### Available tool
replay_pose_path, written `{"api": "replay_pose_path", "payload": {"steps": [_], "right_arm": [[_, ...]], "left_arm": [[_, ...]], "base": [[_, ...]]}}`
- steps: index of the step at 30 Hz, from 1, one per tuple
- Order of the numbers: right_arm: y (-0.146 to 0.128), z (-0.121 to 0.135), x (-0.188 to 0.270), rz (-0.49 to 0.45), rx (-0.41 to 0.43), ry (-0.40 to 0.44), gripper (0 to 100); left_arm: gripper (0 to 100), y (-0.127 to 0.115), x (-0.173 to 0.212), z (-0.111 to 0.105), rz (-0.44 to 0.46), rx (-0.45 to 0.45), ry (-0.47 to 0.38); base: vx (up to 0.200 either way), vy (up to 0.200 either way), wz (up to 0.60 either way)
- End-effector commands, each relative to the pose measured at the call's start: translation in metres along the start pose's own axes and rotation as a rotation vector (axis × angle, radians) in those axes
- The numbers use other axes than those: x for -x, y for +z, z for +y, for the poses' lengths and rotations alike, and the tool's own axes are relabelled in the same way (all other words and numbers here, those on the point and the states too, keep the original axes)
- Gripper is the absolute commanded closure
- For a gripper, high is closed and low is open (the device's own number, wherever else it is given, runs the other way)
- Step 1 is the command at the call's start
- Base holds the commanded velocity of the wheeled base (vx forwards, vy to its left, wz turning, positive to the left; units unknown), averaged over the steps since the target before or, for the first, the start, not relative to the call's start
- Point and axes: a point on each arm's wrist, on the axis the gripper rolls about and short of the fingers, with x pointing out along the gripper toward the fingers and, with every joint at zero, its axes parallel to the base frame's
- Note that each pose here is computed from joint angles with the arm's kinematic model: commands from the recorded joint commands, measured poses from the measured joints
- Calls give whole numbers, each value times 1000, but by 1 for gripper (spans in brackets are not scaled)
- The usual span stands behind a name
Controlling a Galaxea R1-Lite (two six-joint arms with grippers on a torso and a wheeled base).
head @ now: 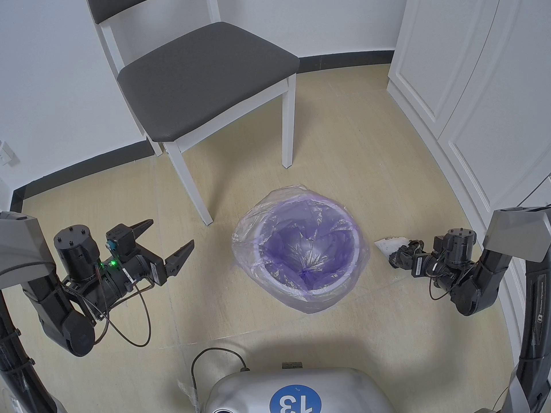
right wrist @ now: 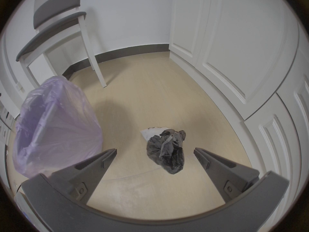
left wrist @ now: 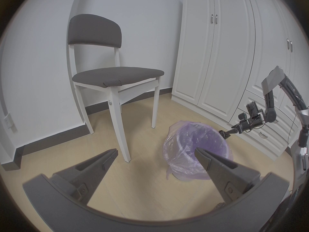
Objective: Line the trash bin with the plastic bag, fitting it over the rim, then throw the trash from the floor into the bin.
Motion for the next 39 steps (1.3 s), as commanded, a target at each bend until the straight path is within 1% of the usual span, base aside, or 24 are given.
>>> {"api": "replay_pose_path", "payload": {"steps": [1, 12, 17, 25, 26, 34, 36, 39], "right_arm": [[-13, -5, -11, 24, -4, -15, 0], [-31, -10, -32, 10, -14, -29, 0], [-37, -11, -44, -15, -39, -38, 0], [-43, -11, -56, -55, -50, -38, 0], [-43, -11, -57, -61, -52, -37, 100], [-44, -11, -57, -78, -63, -36, 100], [-44, -11, -57, -94, -47, -35, 100], [-46, -11, -58, -120, -47, -30, 100]], "left_arm": [[0, 3, 1, 0, -21, -7, 3], [0, 4, 1, 0, -24, -9, 2], [0, 4, 1, -2, -25, -9, -4], [0, 2, 3, -6, -12, -6, -18], [0, 3, 3, -7, -16, -7, -22], [0, 5, 4, -8, -20, -8, -23], [0, 5, 4, -9, -21, -9, -26], [0, 6, 4, -9, -24, -10, -27]], "base": [[0, 0, 0], [0, 0, 0], [0, 0, 0], [0, 0, 0], [0, 0, 0], [0, 0, 0], [0, 0, 0], [0, 0, 0]]}}
